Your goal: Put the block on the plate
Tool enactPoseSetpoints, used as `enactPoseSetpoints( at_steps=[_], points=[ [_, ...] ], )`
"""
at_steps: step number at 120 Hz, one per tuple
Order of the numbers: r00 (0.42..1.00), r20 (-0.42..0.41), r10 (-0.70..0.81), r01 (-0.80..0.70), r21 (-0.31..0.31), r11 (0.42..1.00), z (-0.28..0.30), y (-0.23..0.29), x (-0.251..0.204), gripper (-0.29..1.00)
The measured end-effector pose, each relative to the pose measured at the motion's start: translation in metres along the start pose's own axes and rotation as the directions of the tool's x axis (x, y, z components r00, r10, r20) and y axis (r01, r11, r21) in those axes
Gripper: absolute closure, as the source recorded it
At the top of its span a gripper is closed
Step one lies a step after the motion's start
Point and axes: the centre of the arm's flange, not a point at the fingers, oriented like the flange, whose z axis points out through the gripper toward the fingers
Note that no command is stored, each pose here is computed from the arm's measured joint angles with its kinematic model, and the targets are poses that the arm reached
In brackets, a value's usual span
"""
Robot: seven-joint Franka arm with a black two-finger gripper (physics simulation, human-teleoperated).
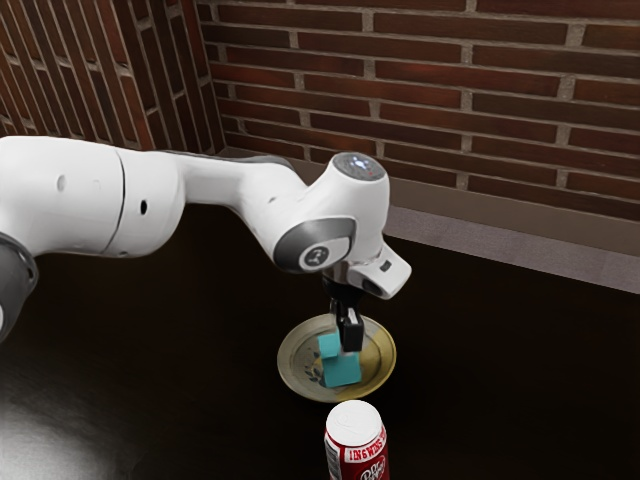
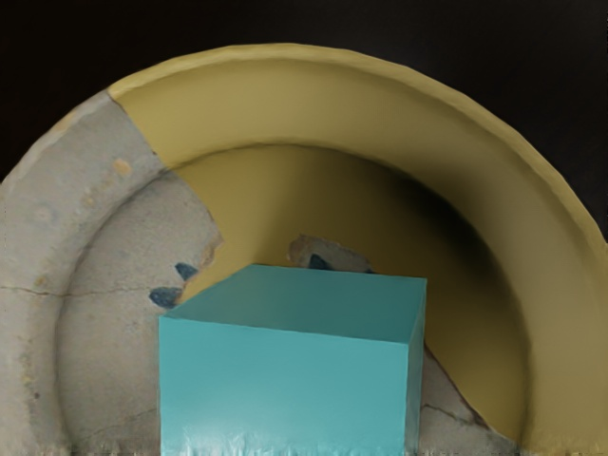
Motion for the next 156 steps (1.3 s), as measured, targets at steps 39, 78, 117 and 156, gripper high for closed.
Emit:
enactPoseSetpoints(
  at_steps=[39, 78, 117, 156],
  points=[
    [0.998, -0.036, -0.052, 0.052, 0.019, 0.998, -0.059, -0.015, -0.010, 0.01],
    [0.993, -0.053, -0.110, 0.111, 0.030, 0.993, -0.132, -0.042, -0.038, 0.00],
    [0.936, -0.050, -0.349, 0.349, 0.002, 0.937, -0.183, -0.131, -0.129, 0.00],
    [0.714, 0.008, -0.700, 0.699, -0.058, 0.713, -0.192, -0.239, -0.280, 0.00]
  ],
)
